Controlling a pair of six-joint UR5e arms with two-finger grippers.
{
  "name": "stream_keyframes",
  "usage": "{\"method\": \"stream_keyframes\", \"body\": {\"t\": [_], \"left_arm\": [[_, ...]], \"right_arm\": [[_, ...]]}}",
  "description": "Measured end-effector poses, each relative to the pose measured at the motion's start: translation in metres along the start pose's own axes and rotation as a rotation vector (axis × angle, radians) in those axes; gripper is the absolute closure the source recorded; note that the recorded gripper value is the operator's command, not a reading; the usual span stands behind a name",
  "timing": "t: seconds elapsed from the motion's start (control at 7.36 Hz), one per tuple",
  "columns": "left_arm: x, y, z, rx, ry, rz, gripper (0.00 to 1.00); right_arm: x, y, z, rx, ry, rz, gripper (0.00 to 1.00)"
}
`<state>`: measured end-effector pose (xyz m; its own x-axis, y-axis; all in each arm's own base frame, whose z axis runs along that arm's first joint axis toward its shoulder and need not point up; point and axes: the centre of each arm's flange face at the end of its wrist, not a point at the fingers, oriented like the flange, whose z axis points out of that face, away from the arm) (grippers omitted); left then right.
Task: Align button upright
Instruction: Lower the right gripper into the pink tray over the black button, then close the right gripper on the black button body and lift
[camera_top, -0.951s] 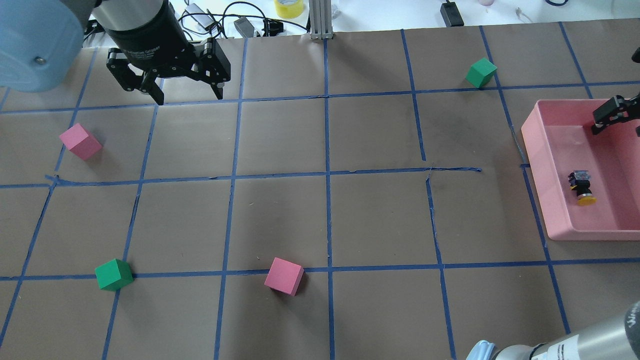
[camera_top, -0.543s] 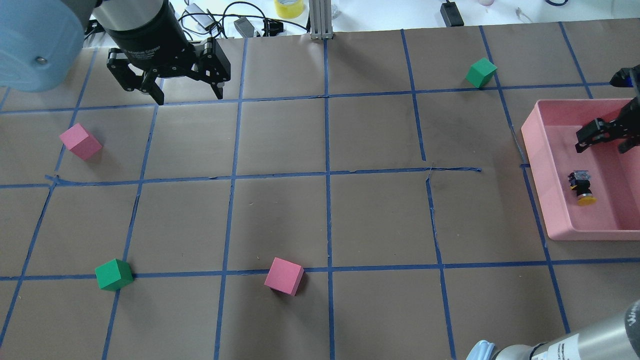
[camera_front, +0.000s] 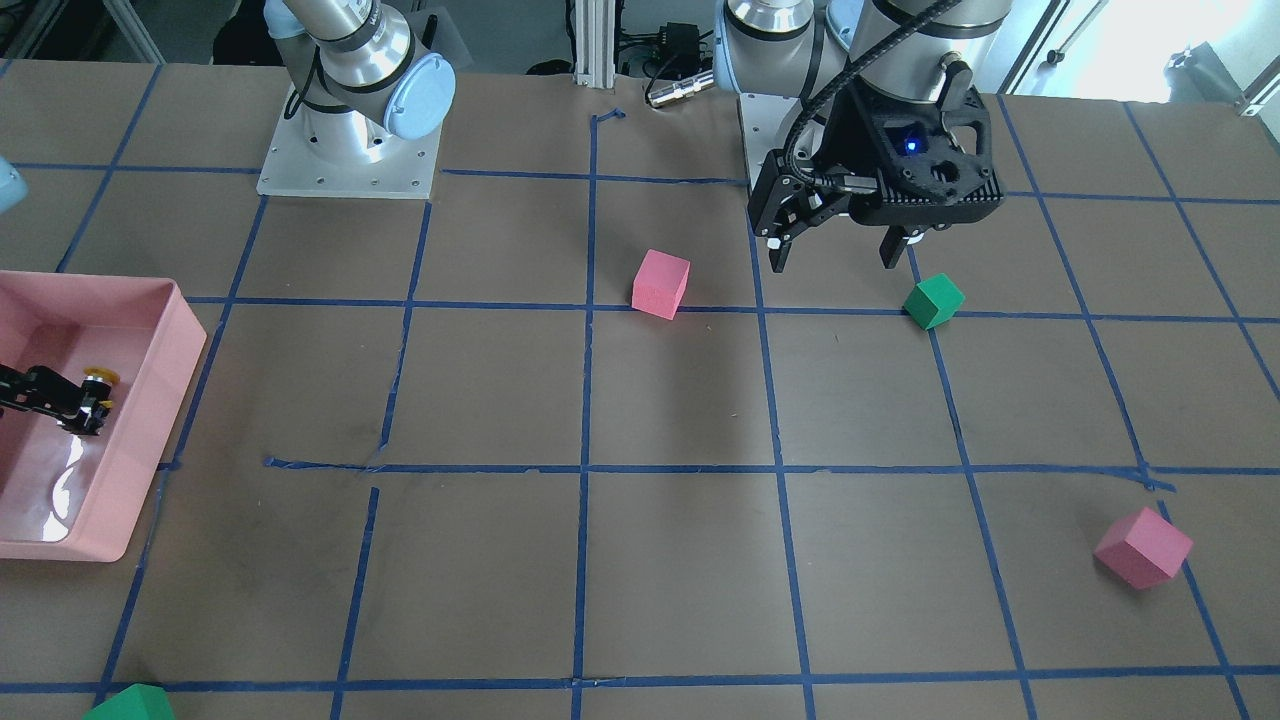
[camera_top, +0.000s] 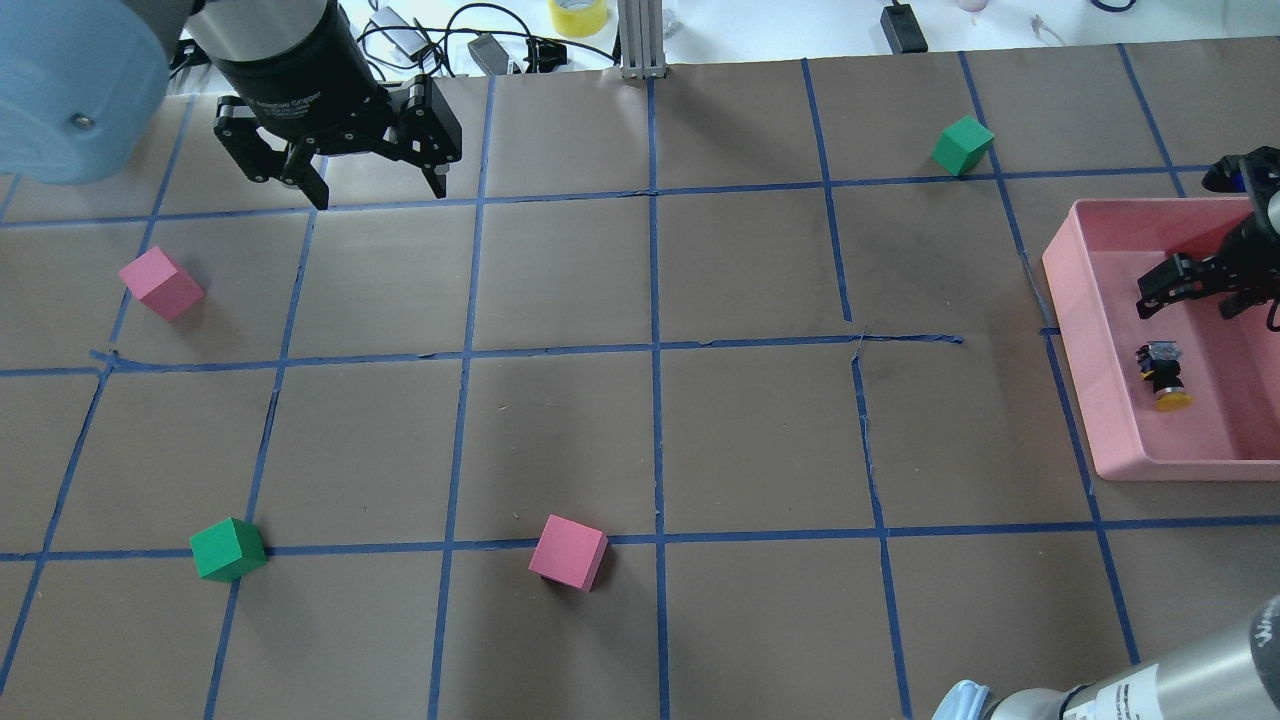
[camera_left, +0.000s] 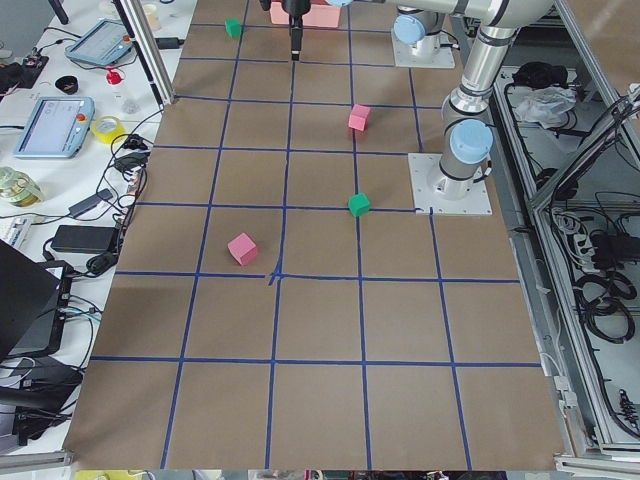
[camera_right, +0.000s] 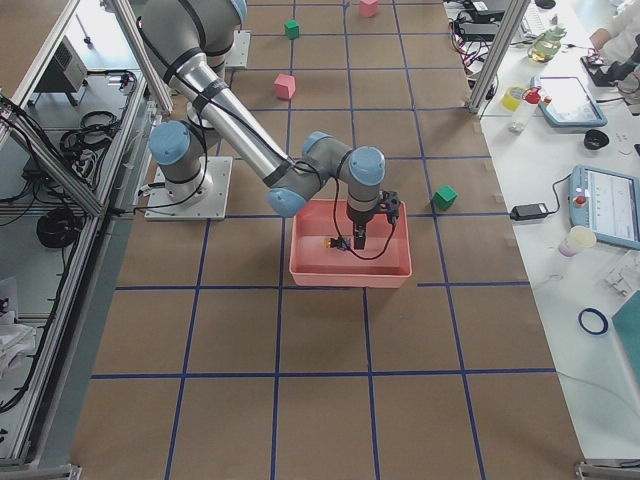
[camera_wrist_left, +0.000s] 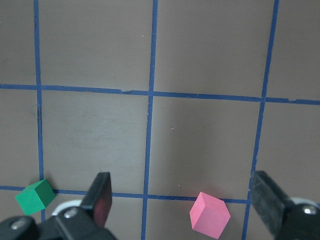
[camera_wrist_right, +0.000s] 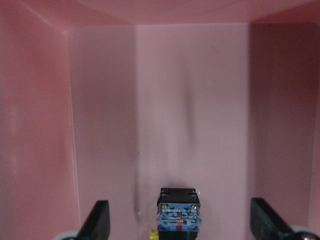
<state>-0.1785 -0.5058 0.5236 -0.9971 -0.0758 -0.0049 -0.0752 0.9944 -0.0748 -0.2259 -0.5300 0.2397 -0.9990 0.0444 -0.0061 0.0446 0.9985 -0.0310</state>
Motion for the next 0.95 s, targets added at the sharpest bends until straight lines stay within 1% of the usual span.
{"method": "stream_keyframes", "body": {"t": [0.27, 0.54, 0.95], "left_arm": [[-0.001, 0.002, -0.002, 0.002, -0.006, 0.0, 0.0], [-0.001, 0.002, -0.002, 0.001, -0.007, 0.001, 0.0], [-0.001, 0.003, -0.002, 0.001, -0.008, 0.001, 0.0]], "right_arm": [[-0.002, 0.003, 0.008, 0.001, 0.004, -0.001, 0.0], [-0.004, 0.009, 0.015, -0.016, 0.001, -0.002, 0.0], [-0.004, 0.01, 0.018, -0.024, 0.005, -0.003, 0.0]]}}
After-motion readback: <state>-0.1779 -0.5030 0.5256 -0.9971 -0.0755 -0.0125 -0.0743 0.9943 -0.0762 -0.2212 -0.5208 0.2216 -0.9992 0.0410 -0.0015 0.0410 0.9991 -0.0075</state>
